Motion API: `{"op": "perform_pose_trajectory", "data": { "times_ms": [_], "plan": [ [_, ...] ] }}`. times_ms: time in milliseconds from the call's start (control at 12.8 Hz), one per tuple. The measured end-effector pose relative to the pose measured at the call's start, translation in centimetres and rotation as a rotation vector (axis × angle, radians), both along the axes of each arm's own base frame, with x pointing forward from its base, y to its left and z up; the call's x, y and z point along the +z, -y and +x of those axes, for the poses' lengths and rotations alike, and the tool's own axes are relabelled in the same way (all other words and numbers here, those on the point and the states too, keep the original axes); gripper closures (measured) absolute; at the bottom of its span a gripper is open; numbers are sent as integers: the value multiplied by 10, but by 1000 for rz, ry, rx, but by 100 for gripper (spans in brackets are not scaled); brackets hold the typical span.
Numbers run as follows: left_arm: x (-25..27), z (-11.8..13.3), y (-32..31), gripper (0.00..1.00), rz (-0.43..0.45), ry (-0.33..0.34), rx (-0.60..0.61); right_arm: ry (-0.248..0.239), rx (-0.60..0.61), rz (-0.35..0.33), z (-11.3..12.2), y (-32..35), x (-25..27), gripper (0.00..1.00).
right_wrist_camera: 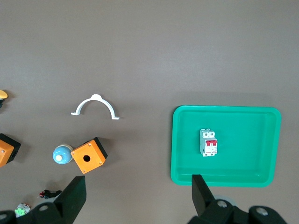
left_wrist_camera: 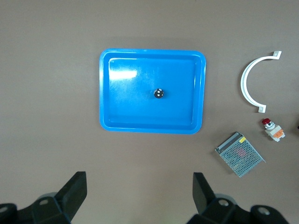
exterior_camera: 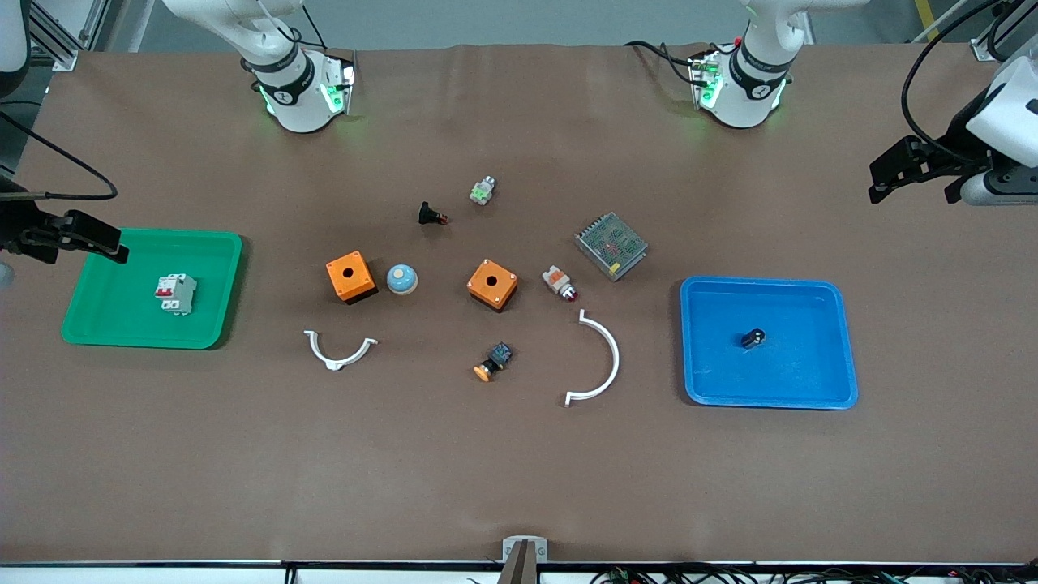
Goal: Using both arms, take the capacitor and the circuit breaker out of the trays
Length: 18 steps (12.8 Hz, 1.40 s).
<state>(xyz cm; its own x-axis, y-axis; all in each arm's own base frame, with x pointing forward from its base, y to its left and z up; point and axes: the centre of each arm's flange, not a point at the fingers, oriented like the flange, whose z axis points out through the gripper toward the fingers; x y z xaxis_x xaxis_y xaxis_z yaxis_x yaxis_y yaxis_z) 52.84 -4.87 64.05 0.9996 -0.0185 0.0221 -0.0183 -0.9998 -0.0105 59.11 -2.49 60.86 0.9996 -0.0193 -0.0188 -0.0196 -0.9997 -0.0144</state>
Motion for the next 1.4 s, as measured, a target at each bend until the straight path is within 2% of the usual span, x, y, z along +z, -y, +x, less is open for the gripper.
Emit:
{"op": "perform_pose_trajectory", "data": {
  "times_ms": [624, 936, 1170, 1404],
  "plan": [
    [2, 0, 1, 0, 0, 4, -2, 2, -4, 0, -1, 2, 1, 0],
    [1, 1, 1, 0, 0, 2, -2, -28, -11, -20, -1, 46, -34, 0],
    [-4, 3, 1, 0, 0, -7, -2, -102, 0, -65, -4, 83, -95, 0],
    [-16, 8, 2, 0, 1, -35, -4, -183, 33, -56, -4, 123, -157, 0]
  ]
}}
